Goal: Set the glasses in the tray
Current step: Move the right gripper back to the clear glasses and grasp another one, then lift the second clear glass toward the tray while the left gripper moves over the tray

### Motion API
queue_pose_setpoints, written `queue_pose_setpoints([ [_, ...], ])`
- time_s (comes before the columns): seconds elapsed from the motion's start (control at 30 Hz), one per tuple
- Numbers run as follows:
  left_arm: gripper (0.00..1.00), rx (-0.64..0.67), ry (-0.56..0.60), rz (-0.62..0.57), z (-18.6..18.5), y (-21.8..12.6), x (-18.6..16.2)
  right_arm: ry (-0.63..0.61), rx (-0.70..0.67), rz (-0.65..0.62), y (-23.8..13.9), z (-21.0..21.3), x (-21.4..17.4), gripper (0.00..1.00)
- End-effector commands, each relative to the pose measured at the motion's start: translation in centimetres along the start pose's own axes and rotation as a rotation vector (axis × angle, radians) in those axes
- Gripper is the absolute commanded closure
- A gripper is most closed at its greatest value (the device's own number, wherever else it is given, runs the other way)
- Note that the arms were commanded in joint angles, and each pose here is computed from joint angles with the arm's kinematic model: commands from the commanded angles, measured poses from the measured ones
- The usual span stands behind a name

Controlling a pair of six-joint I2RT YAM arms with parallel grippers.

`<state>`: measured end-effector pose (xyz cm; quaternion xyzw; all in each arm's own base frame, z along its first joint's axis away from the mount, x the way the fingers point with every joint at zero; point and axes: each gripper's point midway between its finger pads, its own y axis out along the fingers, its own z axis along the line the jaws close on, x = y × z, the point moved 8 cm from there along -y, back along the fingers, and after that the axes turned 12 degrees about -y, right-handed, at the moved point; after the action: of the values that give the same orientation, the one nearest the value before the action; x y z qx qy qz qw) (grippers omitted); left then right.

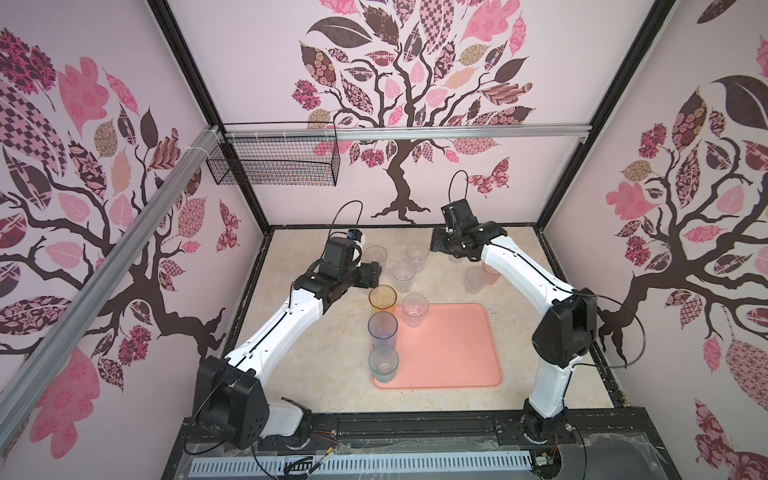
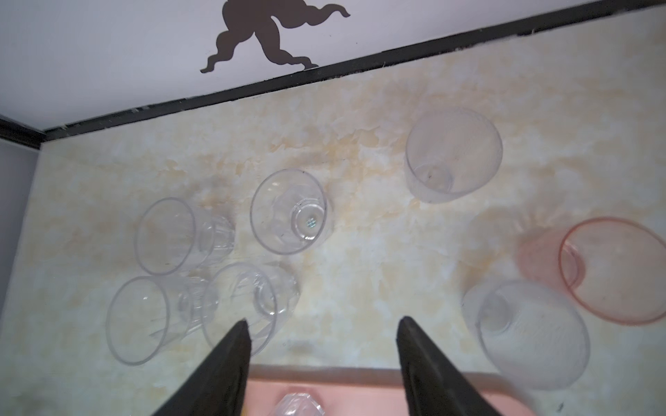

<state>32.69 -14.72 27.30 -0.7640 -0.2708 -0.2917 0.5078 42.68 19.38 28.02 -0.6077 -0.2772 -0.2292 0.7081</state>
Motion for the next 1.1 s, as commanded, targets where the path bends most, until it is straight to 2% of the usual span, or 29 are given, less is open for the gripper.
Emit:
queue_pose_setpoints([
  [0.0, 0.15, 0.043, 0.082, -0.081, -0.3, 0.4, 2.4, 0.009, 0.011, 0.036, 3.1, 0.6, 0.5, 0.46],
  [0.17, 0.15, 0.006, 0.114, -0.072, -0.7, 1.3, 2.4, 0.016, -0.015, 0.086, 7.0, 0.8, 0.4, 0.53],
  [0.27, 0.15, -0.038, 0.117, -0.071, -0.9, 1.5, 1.9, 0.018, -0.020, 0.111, 8.8, 0.8, 0.2, 0.54],
  [0.63, 0.15, -0.060, 0.118, -0.032, -1.1, 2.2, 1.9, -0.021, -0.047, 0.162, 13.7, 0.3, -0.2, 0.54],
  [0.83, 0.16, -0.121, 0.094, 0.046, -2.1, 3.9, 2.3, -0.029, -0.040, 0.201, 16.5, 0.3, -1.6, 0.62],
  [1.07, 0.17, -0.138, 0.066, 0.099, -2.5, 5.8, 2.5, -0.042, -0.046, 0.201, 16.8, 0.2, -1.7, 0.76],
])
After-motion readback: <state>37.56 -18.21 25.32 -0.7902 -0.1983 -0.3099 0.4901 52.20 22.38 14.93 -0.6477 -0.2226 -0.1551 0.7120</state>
